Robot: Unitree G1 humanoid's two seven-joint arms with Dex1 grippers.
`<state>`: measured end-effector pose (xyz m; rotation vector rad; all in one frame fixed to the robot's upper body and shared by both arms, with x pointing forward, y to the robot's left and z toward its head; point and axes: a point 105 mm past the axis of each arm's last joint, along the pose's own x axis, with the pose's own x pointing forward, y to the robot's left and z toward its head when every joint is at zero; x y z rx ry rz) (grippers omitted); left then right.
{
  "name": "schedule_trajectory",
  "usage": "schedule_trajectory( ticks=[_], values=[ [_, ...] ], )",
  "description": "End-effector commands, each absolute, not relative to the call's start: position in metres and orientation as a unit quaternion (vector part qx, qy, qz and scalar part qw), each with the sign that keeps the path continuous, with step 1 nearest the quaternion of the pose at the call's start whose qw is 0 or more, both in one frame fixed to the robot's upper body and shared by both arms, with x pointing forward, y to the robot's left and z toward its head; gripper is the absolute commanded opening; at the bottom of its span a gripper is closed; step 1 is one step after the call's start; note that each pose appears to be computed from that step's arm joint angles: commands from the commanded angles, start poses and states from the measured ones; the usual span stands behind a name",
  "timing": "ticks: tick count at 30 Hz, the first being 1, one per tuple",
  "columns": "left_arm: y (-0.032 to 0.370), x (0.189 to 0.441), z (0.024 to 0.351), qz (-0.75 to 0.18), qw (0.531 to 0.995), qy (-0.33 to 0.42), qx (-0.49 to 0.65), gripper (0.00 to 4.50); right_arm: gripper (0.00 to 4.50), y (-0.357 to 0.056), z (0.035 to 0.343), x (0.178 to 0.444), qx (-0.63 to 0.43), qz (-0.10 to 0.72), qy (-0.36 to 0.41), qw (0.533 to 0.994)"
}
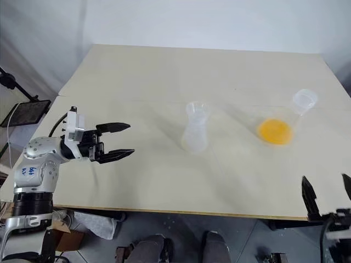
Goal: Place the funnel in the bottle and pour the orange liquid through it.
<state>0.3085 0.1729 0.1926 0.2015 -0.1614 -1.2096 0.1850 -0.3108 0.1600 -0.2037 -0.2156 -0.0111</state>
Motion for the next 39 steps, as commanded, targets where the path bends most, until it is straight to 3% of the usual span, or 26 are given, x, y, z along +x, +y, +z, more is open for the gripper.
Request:
schedule_trajectory(
  ticks=[1, 6, 13, 20, 29, 35, 39],
  values=[
    [0.166, 0.300, 0.206, -0.564, 0.814, -0.107, 0.085, 4.47, 4.50, -0.318, 0.171, 0.208, -0.094, -0.015, -0.098, 0.991],
    [0.156, 0.291, 0.212, -0.549, 0.824, -0.129, 0.051, 4.47, 4.50, -0.330, 0.202, 0.288, -0.065, -0.010, -0.106, 0.992],
    [0.153, 0.284, 0.213, -0.542, 0.829, -0.128, 0.047, 4.47, 4.50, -0.347, 0.221, 0.342, -0.033, -0.034, -0.087, 0.995],
    [0.155, 0.281, 0.216, -0.532, 0.835, -0.134, 0.047, 4.47, 4.50, -0.347, 0.235, 0.365, -0.027, -0.032, -0.104, 0.994],
    [0.153, 0.280, 0.215, -0.533, 0.834, -0.133, 0.048, 4.47, 4.50, -0.340, 0.236, 0.371, -0.019, -0.017, -0.127, 0.992],
    [0.151, 0.281, 0.213, -0.537, 0.832, -0.132, 0.048, 4.50, 2.58, -0.330, 0.235, 0.367, -0.008, 0.003, -0.148, 0.989],
    [0.152, 0.282, 0.212, -0.537, 0.832, -0.132, 0.048, 4.50, 2.42, -0.326, 0.243, 0.362, -0.010, 0.013, -0.170, 0.985]
  ],
)
